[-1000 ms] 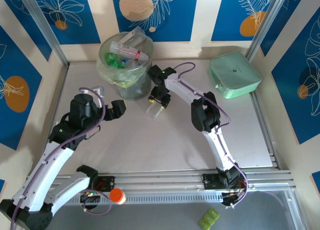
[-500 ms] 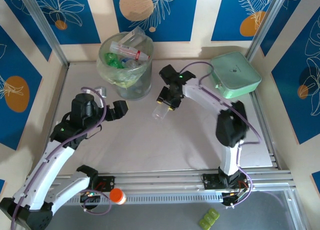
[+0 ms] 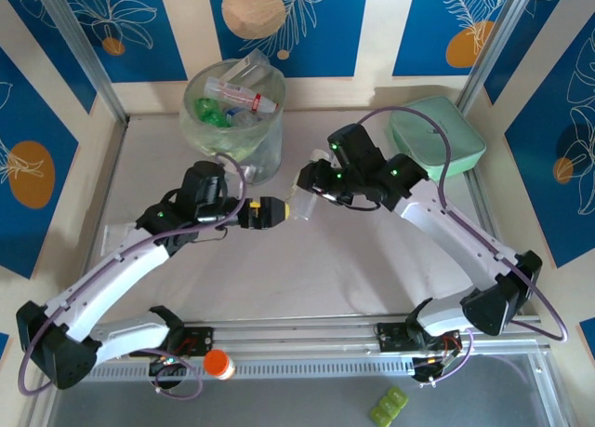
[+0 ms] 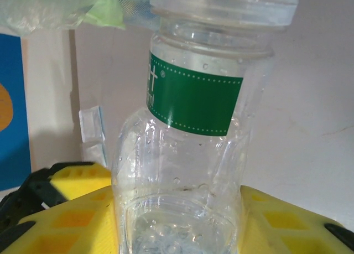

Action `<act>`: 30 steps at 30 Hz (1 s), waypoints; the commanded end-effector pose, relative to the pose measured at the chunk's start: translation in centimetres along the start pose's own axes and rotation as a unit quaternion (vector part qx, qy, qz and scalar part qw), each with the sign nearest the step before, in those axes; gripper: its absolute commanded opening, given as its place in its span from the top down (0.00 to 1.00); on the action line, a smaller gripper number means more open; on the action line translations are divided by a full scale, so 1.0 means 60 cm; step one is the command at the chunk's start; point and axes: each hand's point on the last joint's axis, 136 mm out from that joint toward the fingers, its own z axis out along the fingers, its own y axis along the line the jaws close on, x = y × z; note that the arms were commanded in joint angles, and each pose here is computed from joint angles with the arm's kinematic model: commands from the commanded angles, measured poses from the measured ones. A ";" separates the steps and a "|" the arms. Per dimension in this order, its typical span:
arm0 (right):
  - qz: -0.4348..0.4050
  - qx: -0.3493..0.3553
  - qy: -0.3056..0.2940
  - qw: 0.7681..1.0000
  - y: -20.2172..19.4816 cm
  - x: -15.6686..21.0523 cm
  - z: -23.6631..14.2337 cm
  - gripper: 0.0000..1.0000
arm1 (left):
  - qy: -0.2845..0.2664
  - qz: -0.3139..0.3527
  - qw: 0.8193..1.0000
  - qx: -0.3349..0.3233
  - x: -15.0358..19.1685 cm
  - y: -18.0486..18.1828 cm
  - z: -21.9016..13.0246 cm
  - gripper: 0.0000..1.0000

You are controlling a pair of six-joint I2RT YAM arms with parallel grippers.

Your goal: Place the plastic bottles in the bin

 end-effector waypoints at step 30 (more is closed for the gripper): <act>-0.022 -0.065 0.005 0.998 0.035 0.053 -0.052 0.40 | -0.013 0.084 0.991 0.104 -0.024 -0.099 0.030 0.42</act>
